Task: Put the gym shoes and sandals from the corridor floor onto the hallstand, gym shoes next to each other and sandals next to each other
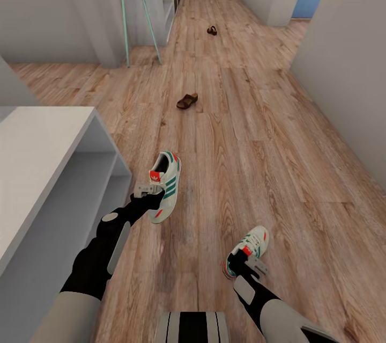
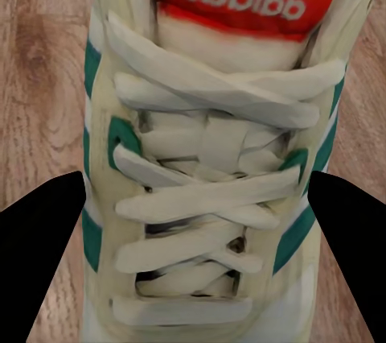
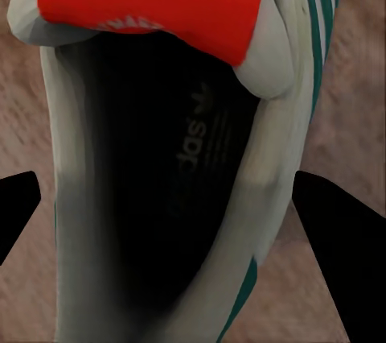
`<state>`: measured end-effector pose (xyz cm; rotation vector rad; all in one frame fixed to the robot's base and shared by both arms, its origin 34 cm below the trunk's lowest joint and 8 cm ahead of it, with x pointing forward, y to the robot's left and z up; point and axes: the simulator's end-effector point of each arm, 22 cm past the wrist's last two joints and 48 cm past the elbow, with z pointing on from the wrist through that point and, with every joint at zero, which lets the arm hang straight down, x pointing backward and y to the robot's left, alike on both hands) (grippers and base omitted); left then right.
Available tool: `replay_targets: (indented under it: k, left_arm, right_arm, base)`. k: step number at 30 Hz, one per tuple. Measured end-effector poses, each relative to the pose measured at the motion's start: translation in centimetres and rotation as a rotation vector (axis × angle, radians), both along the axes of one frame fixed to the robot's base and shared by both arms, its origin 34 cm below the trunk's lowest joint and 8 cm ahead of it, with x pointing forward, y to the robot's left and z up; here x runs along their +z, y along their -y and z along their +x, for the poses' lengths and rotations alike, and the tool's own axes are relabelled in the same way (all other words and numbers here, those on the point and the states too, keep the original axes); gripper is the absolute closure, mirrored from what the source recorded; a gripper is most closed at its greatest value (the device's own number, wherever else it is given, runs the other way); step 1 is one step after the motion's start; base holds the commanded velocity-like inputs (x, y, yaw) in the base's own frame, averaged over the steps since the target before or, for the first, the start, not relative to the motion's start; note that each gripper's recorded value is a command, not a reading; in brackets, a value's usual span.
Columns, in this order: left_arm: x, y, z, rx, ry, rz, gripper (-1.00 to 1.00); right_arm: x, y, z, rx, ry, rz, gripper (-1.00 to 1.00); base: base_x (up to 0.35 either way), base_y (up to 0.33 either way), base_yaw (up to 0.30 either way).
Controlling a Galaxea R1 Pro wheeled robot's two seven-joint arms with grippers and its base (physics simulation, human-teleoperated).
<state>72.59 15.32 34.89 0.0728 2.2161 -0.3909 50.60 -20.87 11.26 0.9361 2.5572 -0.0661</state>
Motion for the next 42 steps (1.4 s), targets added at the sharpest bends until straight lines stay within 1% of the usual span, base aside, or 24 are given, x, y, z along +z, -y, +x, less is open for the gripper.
replay_targets:
  k: [2,4,7,10,14,18,22,27,30,33,36,37,40,42]
  left_arm:
    - [0.1,0.0,0.0,0.001,0.000,0.000,1.00]
    - [0.0,-0.2,0.0,0.004,-0.007,0.000,1.00]
    - [-0.2,-0.6,-0.1,0.012,-0.024,0.000,1.00]
    - [-0.2,-0.8,-0.2,0.016,-0.036,-0.001,1.00]
    - [0.0,-0.9,-0.1,0.018,-0.051,-0.005,1.00]
    - [0.0,-0.5,-0.2,0.015,-0.078,-0.011,1.00]
    - [0.8,-0.2,-0.1,0.010,-0.094,-0.018,1.00]
    - [1.2,0.0,-0.4,0.001,-0.131,-0.018,1.00]
    - [1.2,0.1,-0.7,-0.002,-0.150,-0.020,1.00]
    - [1.2,0.6,-0.9,-0.007,-0.161,-0.028,1.00]
    - [1.3,1.6,-1.1,-0.012,-0.169,-0.041,1.00]
    - [1.3,2.1,-1.2,-0.010,-0.174,-0.047,1.00]
    - [1.2,2.2,-1.3,-0.004,-0.178,-0.040,1.00]
    - [1.2,2.3,-1.3,0.000,-0.180,-0.037,1.00]
  right_arm:
    - [0.3,0.7,0.7,-0.010,-0.005,-0.027,1.00]
    - [1.0,1.5,2.5,-0.017,-0.007,-0.052,1.00]
    - [2.1,2.6,5.3,0.000,-0.034,-0.073,1.00]
    - [3.8,4.4,8.7,0.045,-0.045,-0.097,1.00]
    - [7.4,5.7,13.5,0.119,-0.020,-0.117,1.00]
    - [10.6,6.7,16.1,0.169,-0.006,-0.129,1.00]
    - [12.6,7.4,17.0,0.220,-0.030,-0.137,1.00]
    - [14.3,9.3,17.7,0.274,-0.044,-0.183,1.00]
    - [14.5,10.0,17.5,0.301,-0.052,-0.205,1.00]
    - [14.2,10.2,16.7,0.319,-0.060,-0.211,1.00]
    - [14.2,10.2,16.2,0.332,-0.047,-0.210,1.00]
    - [14.7,10.2,16.5,0.338,-0.023,-0.215,1.00]
    - [15.3,10.1,16.8,0.341,-0.001,-0.214,1.00]
    - [15.6,9.6,17.0,0.356,0.014,-0.216,1.00]
  base:
    - [0.000,0.000,0.000]
    - [0.000,0.000,0.000]
    - [0.000,0.000,0.000]
    - [0.000,0.000,0.000]
    - [0.000,0.000,0.000]
    - [0.000,0.000,0.000]
    - [0.000,0.000,0.000]
    - [0.000,0.000,0.000]
    - [0.000,0.000,0.000]
    - [0.000,0.000,0.000]
    - [0.000,0.000,0.000]
    - [0.000,0.000,0.000]
    - [0.000,0.000,0.000]
    - [0.000,0.000,0.000]
